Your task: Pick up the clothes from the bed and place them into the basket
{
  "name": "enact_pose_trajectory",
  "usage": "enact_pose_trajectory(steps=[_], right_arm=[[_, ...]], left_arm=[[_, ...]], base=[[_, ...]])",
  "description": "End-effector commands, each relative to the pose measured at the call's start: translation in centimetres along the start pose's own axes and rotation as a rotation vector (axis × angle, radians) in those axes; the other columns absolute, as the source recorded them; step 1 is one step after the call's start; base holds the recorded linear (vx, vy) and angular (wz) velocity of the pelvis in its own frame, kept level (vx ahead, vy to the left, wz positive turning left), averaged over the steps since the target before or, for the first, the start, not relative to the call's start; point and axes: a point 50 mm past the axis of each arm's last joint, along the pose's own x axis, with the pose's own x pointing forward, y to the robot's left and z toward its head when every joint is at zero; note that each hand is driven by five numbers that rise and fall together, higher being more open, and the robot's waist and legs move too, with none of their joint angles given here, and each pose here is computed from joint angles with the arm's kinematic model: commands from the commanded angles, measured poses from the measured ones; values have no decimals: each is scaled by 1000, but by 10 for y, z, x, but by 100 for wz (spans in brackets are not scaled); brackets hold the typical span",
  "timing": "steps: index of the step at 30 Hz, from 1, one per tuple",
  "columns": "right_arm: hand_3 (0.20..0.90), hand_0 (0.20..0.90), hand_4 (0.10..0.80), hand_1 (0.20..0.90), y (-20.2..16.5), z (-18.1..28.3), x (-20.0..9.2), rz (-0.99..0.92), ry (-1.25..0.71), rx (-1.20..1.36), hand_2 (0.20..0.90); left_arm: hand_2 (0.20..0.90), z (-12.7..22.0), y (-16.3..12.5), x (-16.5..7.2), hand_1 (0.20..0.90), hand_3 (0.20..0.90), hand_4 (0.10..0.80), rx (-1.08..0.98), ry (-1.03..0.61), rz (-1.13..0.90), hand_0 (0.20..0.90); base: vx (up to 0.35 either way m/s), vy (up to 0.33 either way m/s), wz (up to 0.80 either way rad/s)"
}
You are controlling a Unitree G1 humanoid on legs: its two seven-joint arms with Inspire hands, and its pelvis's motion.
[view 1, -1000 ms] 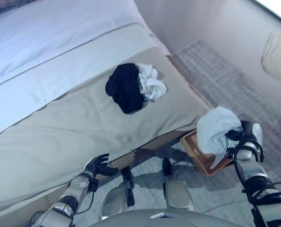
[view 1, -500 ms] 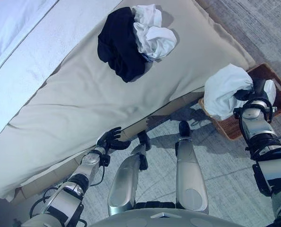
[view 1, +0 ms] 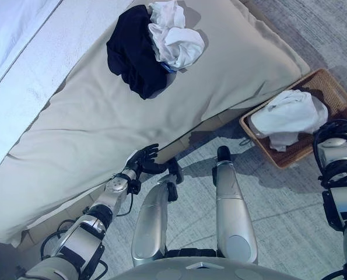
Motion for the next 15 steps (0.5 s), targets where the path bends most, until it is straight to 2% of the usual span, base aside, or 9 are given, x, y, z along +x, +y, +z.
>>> enact_pose_trajectory(steps=[1,3,6,8,11,15], right_arm=[[900,900,800,900,-45,9,12,-183,-72,45,900],[900,900,800,900,-45,14,9,-176,-132,38,900],[900,900,800,900,-47,42,-4,-237,-347,66,900],[900,900,800,900,-43,102,-53,-216,-704,143,900],[900,900,800,900,-31,133,-103,-92,-993,126,900],[900,900,800,900,-8,146,-121,102,-1126,59,900]], left_arm=[[900,-18,17,-18,900,900,800,-37,-6,60,900],[900,-20,18,-20,900,900,800,-52,-4,74,900],[900,-24,15,-23,900,900,800,-73,2,93,900],[900,-35,16,-28,900,900,800,-101,29,124,900],[900,-44,22,-32,900,900,800,-138,69,168,900],[900,-53,27,-37,900,900,800,-131,111,193,900]], base=[[76,148,-14],[-4,142,-10],[50,125,-6],[127,219,-6],[105,194,-8],[76,153,12]])
